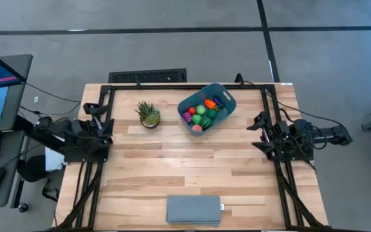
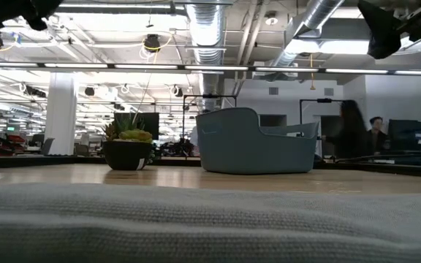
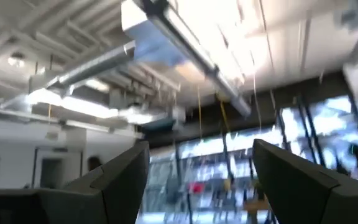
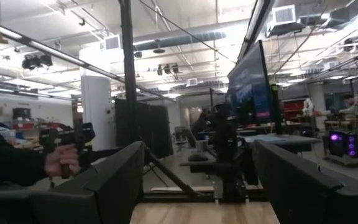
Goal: Pick and placing Produce into tupperware
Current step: Return to Home Position
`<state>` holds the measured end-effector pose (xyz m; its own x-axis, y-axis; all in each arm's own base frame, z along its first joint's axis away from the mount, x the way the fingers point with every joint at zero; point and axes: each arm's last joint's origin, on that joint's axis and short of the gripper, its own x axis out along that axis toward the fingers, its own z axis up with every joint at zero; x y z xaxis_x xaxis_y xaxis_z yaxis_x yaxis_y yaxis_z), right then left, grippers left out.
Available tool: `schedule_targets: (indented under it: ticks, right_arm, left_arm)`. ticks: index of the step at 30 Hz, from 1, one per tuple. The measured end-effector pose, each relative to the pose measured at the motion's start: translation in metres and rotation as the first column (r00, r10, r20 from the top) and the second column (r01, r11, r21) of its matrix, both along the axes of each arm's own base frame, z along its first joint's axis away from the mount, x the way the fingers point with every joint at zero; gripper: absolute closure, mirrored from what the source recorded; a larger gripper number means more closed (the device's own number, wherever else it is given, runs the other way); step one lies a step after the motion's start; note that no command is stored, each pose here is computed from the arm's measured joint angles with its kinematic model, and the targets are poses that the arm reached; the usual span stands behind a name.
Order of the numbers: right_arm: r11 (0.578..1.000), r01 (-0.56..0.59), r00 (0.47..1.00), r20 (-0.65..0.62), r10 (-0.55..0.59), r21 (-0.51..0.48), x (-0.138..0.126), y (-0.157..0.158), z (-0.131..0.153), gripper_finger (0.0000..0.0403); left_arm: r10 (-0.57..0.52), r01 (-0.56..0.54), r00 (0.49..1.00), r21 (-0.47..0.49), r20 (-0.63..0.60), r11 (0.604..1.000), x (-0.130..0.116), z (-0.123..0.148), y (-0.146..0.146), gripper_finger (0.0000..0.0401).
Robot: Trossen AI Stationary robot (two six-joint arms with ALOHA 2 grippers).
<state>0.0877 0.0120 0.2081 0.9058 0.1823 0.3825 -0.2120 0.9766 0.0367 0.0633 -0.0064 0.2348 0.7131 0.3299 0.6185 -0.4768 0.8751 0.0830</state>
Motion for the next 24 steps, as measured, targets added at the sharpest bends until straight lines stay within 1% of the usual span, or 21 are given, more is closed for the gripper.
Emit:
schedule_targets:
  ticks: [2,3,5,9,16,20,22,24]
  right_arm:
    - [1.000,0.018,1.000,0.004,-0.018,-0.013,0.000,0.000,0.000,0.0081]
    - [0.999,0.031,1.000,0.005,-0.031,-0.016,0.000,-0.001,0.000,0.0081]
    - [0.998,0.056,0.998,0.010,-0.056,-0.020,0.000,-0.001,0.000,0.0081]
    - [0.997,0.071,0.997,0.019,-0.071,-0.019,0.000,-0.002,0.001,0.0081]
    - [0.997,0.069,0.997,0.040,-0.068,-0.018,-0.001,-0.002,0.003,0.0081]
    - [0.997,0.077,0.995,0.065,-0.075,-0.031,-0.002,-0.002,0.005,0.0081]
    - [0.996,0.080,0.994,0.072,-0.077,-0.034,-0.002,-0.002,0.006,0.0081]
    - [0.996,0.080,0.995,0.070,-0.077,-0.035,-0.002,-0.002,0.006,0.0081]
  left_arm:
    - [-0.020,0.021,0.999,-0.001,0.046,1.000,-0.002,0.002,0.001,0.0127]
    - [-0.040,0.040,0.998,0.000,0.048,0.999,-0.001,0.002,0.000,0.0127]
    - [-0.097,0.097,0.995,0.009,0.016,0.995,0.003,-0.002,-0.002,0.0127]
    - [-0.189,0.187,0.981,-0.035,-0.055,0.982,0.010,-0.010,-0.004,0.0127]
    - [-0.295,0.294,0.954,-0.035,-0.051,0.955,0.015,-0.012,-0.005,0.0127]
    - [-0.326,0.324,0.943,-0.038,-0.064,0.945,0.018,-0.013,-0.004,0.0127]
    - [-0.318,0.316,0.945,-0.044,-0.078,0.948,0.019,-0.014,-0.004,0.0127]
    - [-0.287,0.282,0.953,-0.064,-0.099,0.957,0.020,-0.016,-0.002,0.0127]
